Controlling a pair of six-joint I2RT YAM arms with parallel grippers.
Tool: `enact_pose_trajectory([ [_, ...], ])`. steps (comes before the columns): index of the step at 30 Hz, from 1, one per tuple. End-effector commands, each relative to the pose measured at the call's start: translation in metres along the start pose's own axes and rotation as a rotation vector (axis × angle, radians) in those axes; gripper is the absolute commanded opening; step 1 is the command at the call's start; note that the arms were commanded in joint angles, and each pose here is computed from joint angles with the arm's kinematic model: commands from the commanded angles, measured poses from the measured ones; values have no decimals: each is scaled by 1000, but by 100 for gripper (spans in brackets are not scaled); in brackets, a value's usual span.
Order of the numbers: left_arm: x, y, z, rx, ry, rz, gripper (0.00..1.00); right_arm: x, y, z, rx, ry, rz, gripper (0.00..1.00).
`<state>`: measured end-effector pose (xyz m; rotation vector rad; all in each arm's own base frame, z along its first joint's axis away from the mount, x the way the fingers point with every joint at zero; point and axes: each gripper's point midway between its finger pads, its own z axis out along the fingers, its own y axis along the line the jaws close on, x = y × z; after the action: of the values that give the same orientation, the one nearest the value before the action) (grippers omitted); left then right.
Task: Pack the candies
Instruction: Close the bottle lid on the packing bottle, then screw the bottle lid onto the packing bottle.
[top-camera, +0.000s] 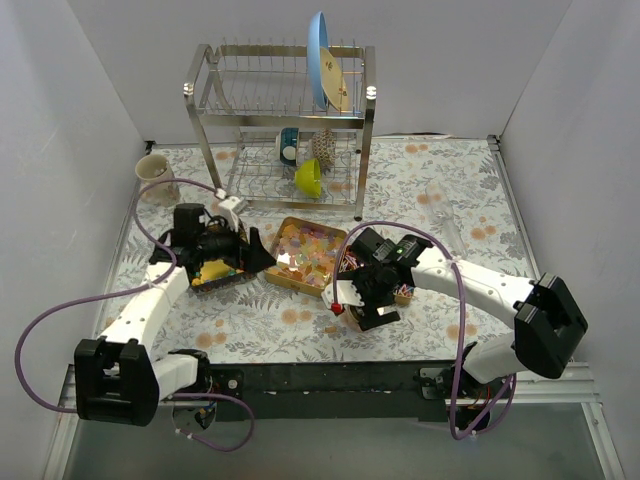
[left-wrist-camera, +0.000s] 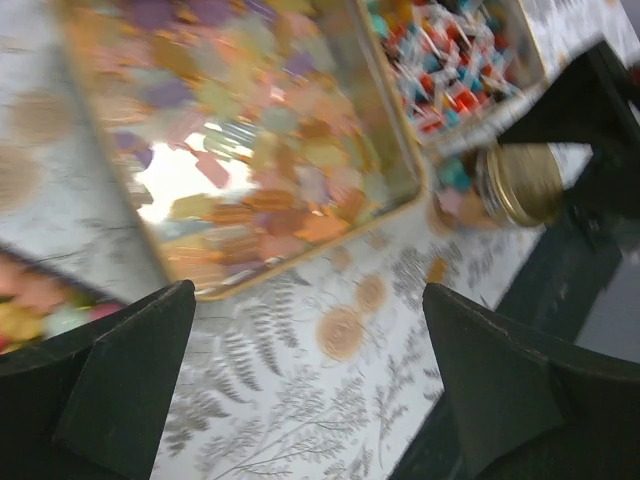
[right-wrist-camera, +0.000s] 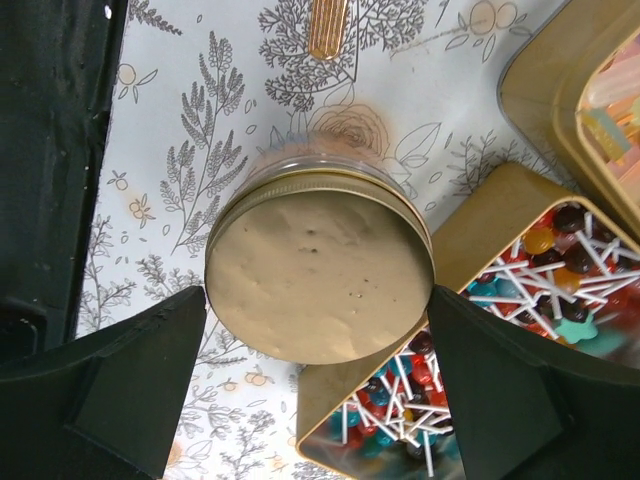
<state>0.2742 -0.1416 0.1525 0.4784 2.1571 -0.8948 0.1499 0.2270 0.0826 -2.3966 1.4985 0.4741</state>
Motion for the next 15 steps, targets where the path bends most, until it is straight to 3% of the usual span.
enact_pose_trajectory([
  [1,29,-56,14,189,71,176,98,1,9,-15,15,3,66,98],
  [5,55,-82,33,278,148,226,98,8,10,-14,38,25,63,98],
  [10,75,-102,46,316,156,270,98,14,6,-18,46,67,128,98],
  [15,104,-151,63,391,126,429,98,42,-2,-54,114,45,304,98],
])
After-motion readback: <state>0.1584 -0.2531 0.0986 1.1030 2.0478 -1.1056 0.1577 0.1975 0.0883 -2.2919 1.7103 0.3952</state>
